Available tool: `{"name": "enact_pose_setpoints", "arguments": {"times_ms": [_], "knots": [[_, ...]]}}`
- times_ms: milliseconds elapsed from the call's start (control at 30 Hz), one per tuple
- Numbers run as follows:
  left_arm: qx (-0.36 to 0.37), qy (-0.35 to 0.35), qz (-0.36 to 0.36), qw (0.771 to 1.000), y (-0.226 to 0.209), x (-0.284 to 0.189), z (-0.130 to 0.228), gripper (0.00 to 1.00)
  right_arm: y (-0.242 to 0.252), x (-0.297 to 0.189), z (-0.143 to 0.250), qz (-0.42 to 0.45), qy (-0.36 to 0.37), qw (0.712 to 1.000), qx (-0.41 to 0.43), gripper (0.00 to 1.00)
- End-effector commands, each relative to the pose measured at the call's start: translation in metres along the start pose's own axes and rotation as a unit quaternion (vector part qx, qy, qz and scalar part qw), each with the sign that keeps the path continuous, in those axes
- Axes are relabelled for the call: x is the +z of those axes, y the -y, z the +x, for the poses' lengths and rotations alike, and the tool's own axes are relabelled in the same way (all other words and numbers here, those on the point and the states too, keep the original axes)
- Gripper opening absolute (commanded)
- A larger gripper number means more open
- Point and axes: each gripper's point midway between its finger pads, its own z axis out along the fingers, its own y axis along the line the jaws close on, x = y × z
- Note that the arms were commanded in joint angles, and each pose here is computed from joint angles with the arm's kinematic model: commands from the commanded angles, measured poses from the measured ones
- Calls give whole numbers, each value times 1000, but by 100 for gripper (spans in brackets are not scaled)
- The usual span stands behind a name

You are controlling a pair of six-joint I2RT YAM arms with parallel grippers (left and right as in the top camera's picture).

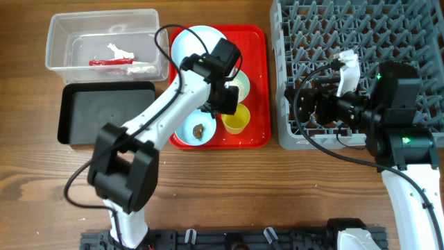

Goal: Sort waste into correct bins and load items into the dishwasher rack
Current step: 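Grasp the yellow cup with the left gripper and lift it, then pass the yellow cup from the left gripper to the right gripper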

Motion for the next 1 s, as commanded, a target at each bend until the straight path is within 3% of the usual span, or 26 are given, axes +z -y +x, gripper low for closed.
{"name": "enact_pose_setpoints", "arguments": {"times_ms": [0, 167, 400, 567, 767, 867, 967], "knots": [[6, -29, -3, 1000, -1, 25, 7, 36, -5, -1, -7, -7, 6, 1000, 0, 100], [5, -21, 0, 1000, 0, 28, 2, 6, -5, -1, -8, -8, 7, 1000, -1, 100], [-11, 1, 36, 999, 9, 0, -9, 4, -5, -1, -8, -8, 7, 1000, -1, 100], [-26, 31, 135, 990, 12, -59, -22, 4, -5, 0, -12, -9, 14, 999, 35, 100], [-16, 48, 333, 942, 17, -128, -28, 4, -21, 15, -15, -92, 7, 996, 2, 100], [-10, 47, 417, 908, 19, -153, -28, 4, -41, 23, -17, -190, 8, 981, -36, 100], [-15, 44, 488, 871, 20, -178, -28, 4, -61, 26, -27, -308, 27, 949, -68, 100]]}}
